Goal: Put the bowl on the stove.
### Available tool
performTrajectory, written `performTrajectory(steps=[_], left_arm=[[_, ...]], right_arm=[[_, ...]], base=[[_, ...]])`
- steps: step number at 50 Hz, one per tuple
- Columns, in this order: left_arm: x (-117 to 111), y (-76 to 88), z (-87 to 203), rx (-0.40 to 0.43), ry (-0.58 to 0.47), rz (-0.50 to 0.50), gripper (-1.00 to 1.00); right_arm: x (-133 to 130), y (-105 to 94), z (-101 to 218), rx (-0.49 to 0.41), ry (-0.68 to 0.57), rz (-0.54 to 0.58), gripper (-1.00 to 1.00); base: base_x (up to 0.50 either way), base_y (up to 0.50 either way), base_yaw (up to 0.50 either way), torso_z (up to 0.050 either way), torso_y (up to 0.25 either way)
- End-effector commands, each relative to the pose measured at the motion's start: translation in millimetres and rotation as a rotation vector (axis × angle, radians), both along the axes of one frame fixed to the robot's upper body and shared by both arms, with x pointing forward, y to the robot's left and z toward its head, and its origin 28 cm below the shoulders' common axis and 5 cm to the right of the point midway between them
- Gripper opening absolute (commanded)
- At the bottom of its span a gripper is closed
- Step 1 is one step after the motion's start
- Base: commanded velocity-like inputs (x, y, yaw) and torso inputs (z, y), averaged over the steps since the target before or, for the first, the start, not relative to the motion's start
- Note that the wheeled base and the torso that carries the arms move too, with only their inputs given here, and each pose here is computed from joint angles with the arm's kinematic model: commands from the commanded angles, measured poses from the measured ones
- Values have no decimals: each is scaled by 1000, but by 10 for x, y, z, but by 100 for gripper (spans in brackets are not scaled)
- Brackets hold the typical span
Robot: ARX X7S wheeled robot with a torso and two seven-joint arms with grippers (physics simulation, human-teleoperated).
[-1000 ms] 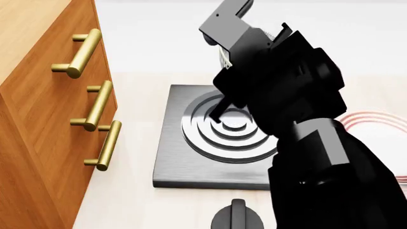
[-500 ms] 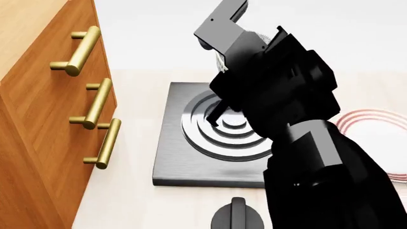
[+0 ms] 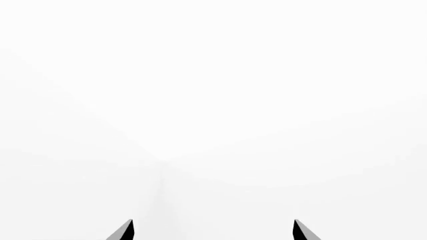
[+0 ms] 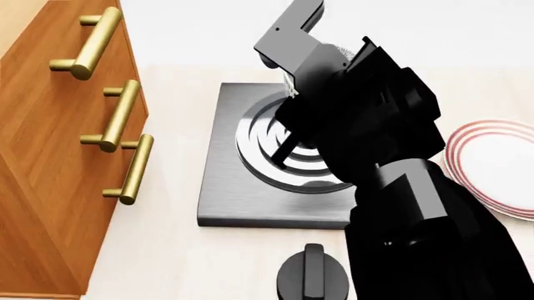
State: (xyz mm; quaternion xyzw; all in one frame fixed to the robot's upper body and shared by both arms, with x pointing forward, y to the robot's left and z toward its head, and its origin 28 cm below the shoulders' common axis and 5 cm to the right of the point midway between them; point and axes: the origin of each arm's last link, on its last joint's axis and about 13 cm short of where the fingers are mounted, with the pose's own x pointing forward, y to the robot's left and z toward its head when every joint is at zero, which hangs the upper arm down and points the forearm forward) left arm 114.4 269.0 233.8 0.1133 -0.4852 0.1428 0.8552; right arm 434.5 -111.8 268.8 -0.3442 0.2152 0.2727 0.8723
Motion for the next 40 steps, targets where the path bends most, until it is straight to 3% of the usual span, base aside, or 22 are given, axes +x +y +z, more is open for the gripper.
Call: performTrajectory(steps=[1,10,24,31,40], left_arm=[[-40,-3,26,-5,-14,-51,100],[-31,9,16,28,-15,-38,100],[-65,-1,37,-14,-43,-68,100],[-63,0,12,29,-33,-74,100],[-94,-6,24,-6,-54,-96,100]], right_arm=[[8,84,40,2,-13,35,-100],[8,84,40,2,-13,35,-100],[8,84,40,2,-13,35,-100],[8,84,40,2,-13,35,-100],[8,84,40,2,-13,35,-100]], base=[[0,0,0,0,0],[0,0,0,0,-82],[0,0,0,0,-86],[0,0,0,0,-70],[0,0,0,0,-99]])
